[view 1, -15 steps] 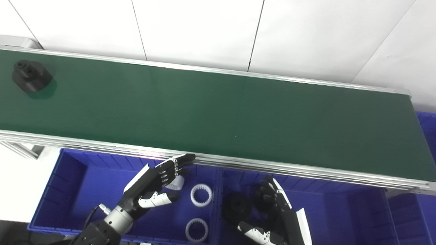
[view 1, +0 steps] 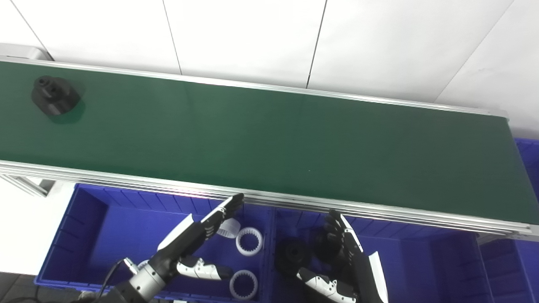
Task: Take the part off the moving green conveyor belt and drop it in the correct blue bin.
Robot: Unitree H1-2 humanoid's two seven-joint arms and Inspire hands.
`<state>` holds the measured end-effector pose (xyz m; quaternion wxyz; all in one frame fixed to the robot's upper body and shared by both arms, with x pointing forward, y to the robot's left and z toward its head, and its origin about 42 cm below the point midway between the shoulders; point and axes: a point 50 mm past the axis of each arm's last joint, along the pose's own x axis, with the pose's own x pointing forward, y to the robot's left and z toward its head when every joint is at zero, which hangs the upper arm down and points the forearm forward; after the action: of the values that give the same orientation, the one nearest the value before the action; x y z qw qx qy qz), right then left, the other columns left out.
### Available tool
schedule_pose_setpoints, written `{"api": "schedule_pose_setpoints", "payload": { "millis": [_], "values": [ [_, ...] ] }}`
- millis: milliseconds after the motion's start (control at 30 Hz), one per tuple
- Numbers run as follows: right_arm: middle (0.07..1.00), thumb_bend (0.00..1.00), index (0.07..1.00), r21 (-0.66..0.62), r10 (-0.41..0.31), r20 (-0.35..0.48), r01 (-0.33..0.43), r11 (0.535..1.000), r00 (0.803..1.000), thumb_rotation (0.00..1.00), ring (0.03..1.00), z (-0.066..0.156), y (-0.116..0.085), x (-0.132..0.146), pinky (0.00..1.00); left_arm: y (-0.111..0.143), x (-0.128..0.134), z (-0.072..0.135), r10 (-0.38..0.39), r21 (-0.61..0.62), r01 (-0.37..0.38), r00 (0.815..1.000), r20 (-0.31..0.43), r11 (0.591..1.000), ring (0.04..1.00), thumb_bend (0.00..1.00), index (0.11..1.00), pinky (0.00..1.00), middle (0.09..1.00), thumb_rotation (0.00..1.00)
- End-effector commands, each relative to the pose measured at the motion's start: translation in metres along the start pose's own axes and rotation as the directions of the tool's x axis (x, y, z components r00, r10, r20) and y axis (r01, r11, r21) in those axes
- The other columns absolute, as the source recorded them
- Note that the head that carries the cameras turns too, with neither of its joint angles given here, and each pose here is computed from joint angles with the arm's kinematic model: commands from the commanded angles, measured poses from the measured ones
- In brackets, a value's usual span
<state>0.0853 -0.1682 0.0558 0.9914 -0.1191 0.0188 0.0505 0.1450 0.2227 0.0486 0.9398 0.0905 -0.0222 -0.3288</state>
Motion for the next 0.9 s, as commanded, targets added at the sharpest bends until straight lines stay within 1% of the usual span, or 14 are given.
{"api": "schedule_pose_setpoints", "payload": {
  "millis": [0,100,200,367,467,600,733,833,867],
  "values": [
    [0.882,0.72,0.914,0.014,0.000,0.072,-0.001,1.000,0.997,0.42,0.856,0.007,0.000,0.001,0.81,0.001,0.006,0.012,0.007,0.048,-0.010,0.998,0.067,0.999,1.000,0.70,1.000,1.00,1.000,0.53],
    [0.883,0.72,0.912,0.017,-0.004,0.074,0.003,1.000,0.997,0.41,0.853,0.008,0.003,0.001,0.81,-0.001,0.011,0.014,0.002,0.073,-0.007,0.997,0.071,0.997,1.000,0.70,1.000,1.00,1.000,0.54],
    [0.882,0.71,0.911,0.006,-0.001,0.070,0.001,1.000,0.998,0.40,0.858,0.008,0.007,0.003,0.82,-0.002,0.015,0.012,-0.010,0.077,0.004,0.998,0.070,0.997,1.000,0.71,1.000,1.00,1.000,0.55],
    [0.876,0.72,0.911,-0.022,0.000,0.053,0.001,1.000,0.999,0.43,0.860,0.008,0.012,0.003,0.82,0.000,0.021,0.007,-0.034,0.044,0.031,0.997,0.074,0.999,1.000,0.71,1.000,1.00,1.000,0.53],
    [0.877,0.72,0.916,-0.035,0.004,0.048,-0.002,0.999,0.999,0.44,0.863,0.008,0.012,0.003,0.83,0.000,0.023,0.004,-0.038,0.034,0.036,0.997,0.070,0.999,1.000,0.72,1.000,1.00,1.000,0.54],
    [0.865,0.72,0.906,-0.022,-0.015,0.064,0.016,1.000,0.998,0.43,0.848,0.008,0.012,0.002,0.80,0.003,0.021,-0.005,-0.042,-0.027,0.043,0.997,0.058,0.999,1.000,0.71,1.000,1.00,1.000,0.51],
    [0.860,0.70,0.904,-0.008,-0.027,0.094,0.028,1.000,0.995,0.41,0.831,0.005,0.009,0.001,0.78,0.000,0.024,-0.011,-0.024,-0.080,0.029,0.998,0.058,0.996,1.000,0.72,0.998,1.00,1.000,0.52],
    [0.861,0.70,0.908,-0.013,-0.030,0.108,0.032,0.999,0.994,0.42,0.829,0.003,0.003,-0.003,0.78,-0.006,0.029,-0.015,-0.026,-0.086,0.029,0.999,0.046,0.996,1.000,0.70,1.000,0.97,1.000,0.52],
    [0.866,0.70,0.913,-0.010,-0.031,0.109,0.032,0.999,0.994,0.44,0.839,0.003,-0.001,-0.005,0.79,-0.010,0.030,-0.015,-0.022,-0.075,0.025,0.999,0.039,0.997,0.985,0.70,0.997,0.92,1.000,0.53]
  ]
}}
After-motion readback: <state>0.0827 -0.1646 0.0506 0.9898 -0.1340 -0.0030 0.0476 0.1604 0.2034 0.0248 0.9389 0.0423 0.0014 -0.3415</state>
